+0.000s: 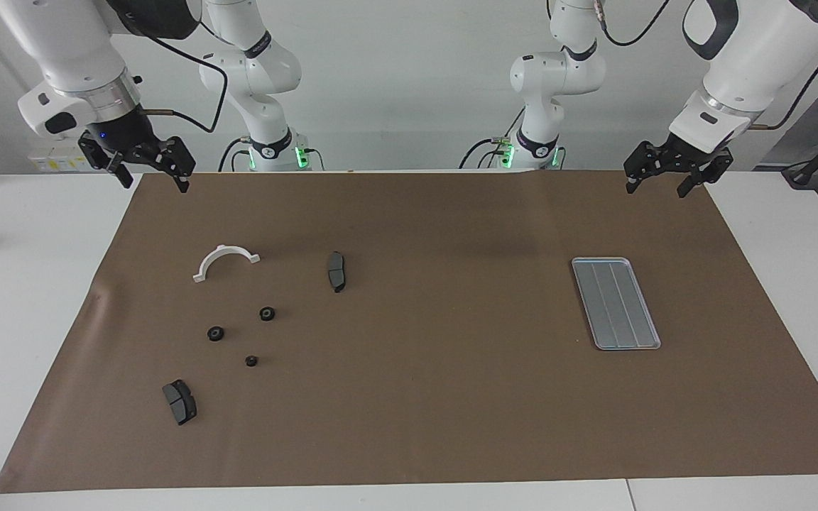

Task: Pick bearing gear from pile to tray
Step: 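Grasp a small black bearing gear from the pile with the right gripper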

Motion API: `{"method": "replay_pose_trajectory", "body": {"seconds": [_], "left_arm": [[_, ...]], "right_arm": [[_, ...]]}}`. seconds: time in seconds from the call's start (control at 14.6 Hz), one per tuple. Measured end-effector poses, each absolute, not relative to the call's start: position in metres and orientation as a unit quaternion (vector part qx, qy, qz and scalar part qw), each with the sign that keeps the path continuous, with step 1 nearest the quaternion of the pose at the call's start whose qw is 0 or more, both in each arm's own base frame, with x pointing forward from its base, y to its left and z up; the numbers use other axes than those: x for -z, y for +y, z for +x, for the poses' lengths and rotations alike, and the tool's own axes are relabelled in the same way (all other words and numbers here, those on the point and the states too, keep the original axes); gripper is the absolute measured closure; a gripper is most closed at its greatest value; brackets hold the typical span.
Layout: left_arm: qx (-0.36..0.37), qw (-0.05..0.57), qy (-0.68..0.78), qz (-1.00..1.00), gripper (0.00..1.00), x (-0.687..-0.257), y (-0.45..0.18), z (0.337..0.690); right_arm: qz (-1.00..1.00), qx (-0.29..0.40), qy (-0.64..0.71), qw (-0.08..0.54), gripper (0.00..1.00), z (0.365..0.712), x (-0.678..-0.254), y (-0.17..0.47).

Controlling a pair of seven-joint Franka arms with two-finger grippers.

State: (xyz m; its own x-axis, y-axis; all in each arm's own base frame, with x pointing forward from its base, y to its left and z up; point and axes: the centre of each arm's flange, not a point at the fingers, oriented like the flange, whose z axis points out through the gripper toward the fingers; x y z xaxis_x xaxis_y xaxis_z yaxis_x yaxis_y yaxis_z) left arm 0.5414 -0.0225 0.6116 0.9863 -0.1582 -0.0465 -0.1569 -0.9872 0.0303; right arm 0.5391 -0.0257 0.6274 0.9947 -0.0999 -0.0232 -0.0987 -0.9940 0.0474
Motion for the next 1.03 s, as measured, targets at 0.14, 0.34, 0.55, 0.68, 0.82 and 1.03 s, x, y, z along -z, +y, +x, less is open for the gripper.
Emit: {"method": "replay_pose_trajectory", "body": {"seconds": [0.14, 0.34, 0.55, 0.68, 0.82, 1.03], "left_arm": [[0.024, 0.013, -0.079, 0.996, 0.00, -0.612, -0.022, 0.541], [0.024, 0.013, -0.079, 0.996, 0.00, -0.612, -0.022, 0.541], [0.024, 0.013, -0.079, 0.996, 0.00, -0.612, -0.022, 0.541], [0.024, 0.013, -0.079, 0.996, 0.00, -0.612, -0.022, 0.541], [0.024, 0.013, -0.079, 0.996, 0.00, -0.612, -0.022, 0.541], [0.024, 0.013, -0.079, 0.996, 0.00, -0.612, -0.022, 0.541]], "right_arm": [[0.999, 0.002, -0.048, 0.022, 0.00, 0.543, -0.619, -0.025], [0.999, -0.031, -0.020, 0.022, 0.00, 0.555, -0.596, -0.024], [0.999, -0.039, 0.008, 0.024, 0.00, 0.578, -0.531, -0.023], [0.999, -0.041, 0.026, 0.022, 0.00, 0.600, -0.484, -0.021], [0.998, -0.046, 0.048, 0.005, 0.00, 0.620, -0.438, -0.021], [0.995, -0.060, 0.074, 0.007, 0.00, 0.639, -0.372, -0.026]]}}
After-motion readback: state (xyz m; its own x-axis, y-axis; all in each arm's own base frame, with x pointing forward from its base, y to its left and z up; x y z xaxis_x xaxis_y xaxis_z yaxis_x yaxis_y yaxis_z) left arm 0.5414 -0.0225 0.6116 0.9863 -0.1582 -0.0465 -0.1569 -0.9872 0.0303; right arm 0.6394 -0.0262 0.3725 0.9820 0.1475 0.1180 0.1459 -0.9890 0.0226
